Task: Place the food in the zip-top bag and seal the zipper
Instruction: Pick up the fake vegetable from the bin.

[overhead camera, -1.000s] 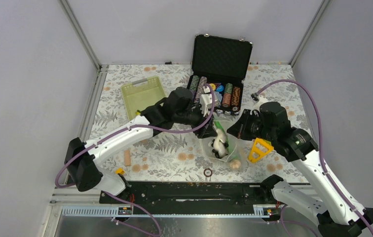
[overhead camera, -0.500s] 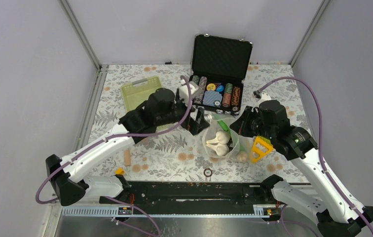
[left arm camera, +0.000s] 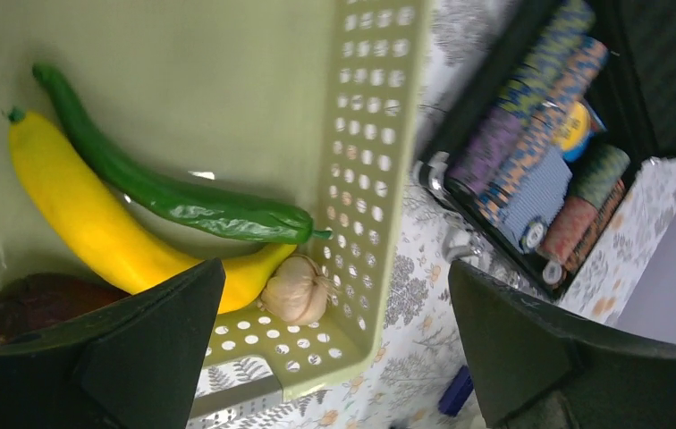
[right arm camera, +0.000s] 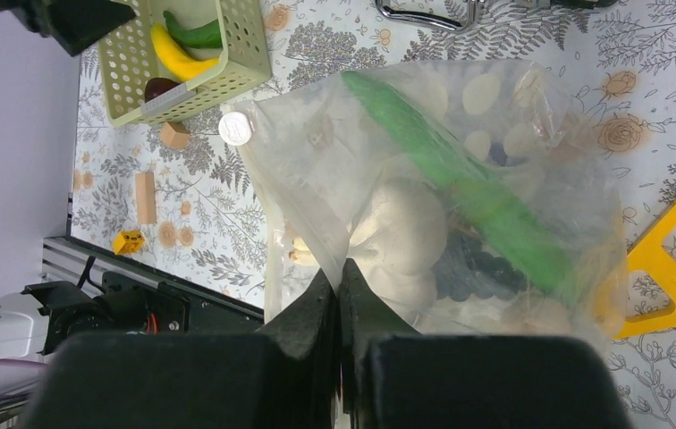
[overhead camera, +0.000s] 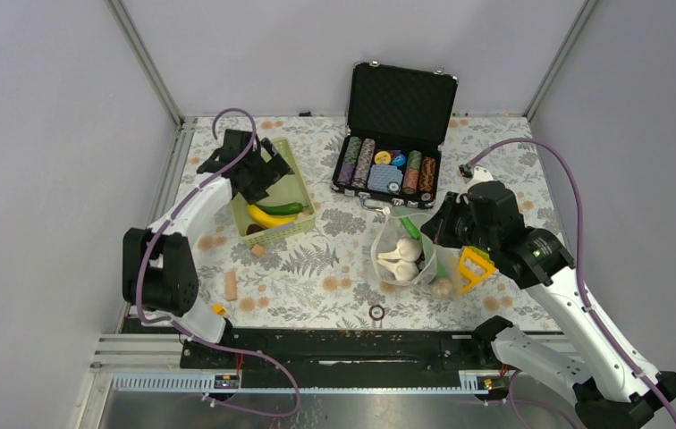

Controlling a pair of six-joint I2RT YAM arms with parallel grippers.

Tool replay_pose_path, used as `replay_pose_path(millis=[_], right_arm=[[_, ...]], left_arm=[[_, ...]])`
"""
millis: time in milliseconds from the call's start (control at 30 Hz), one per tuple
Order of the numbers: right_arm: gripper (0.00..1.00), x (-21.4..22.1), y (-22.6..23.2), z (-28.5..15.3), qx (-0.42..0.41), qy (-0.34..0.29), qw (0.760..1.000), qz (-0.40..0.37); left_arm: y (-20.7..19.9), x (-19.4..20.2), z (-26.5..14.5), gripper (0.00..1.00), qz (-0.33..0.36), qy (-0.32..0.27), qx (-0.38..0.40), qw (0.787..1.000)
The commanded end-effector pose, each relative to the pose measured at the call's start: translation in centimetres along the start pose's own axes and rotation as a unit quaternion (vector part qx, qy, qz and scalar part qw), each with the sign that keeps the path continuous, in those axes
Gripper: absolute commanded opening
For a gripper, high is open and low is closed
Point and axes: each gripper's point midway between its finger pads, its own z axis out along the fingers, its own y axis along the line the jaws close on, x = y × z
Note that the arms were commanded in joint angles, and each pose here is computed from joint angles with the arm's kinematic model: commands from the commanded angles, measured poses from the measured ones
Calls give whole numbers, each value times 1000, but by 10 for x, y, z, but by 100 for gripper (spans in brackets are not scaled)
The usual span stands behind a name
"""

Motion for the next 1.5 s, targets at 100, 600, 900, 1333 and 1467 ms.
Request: replay_pose_path(millis=[100, 600, 900, 1333, 1467], right_arm=[[0, -19, -3, -8, 14, -37, 999, -16], [0, -19, -11, -8, 30, -41, 999, -21], [0, -19, -14, -9, 39, -42, 998, -23], [0, -21, -20, -9, 52, -49, 997, -23], [0, -22, -21, -11, 53, -54, 997, -24]], left_arm=[[18, 2, 30, 99, -174, -18, -52, 983], [72, 12, 73, 99, -237, -53, -148, 959], [83, 11, 91, 93, -243, -58, -176, 952], [99, 22, 100, 61, -242, -45, -216, 945], [101, 24, 102, 47, -240, -40, -223, 944]])
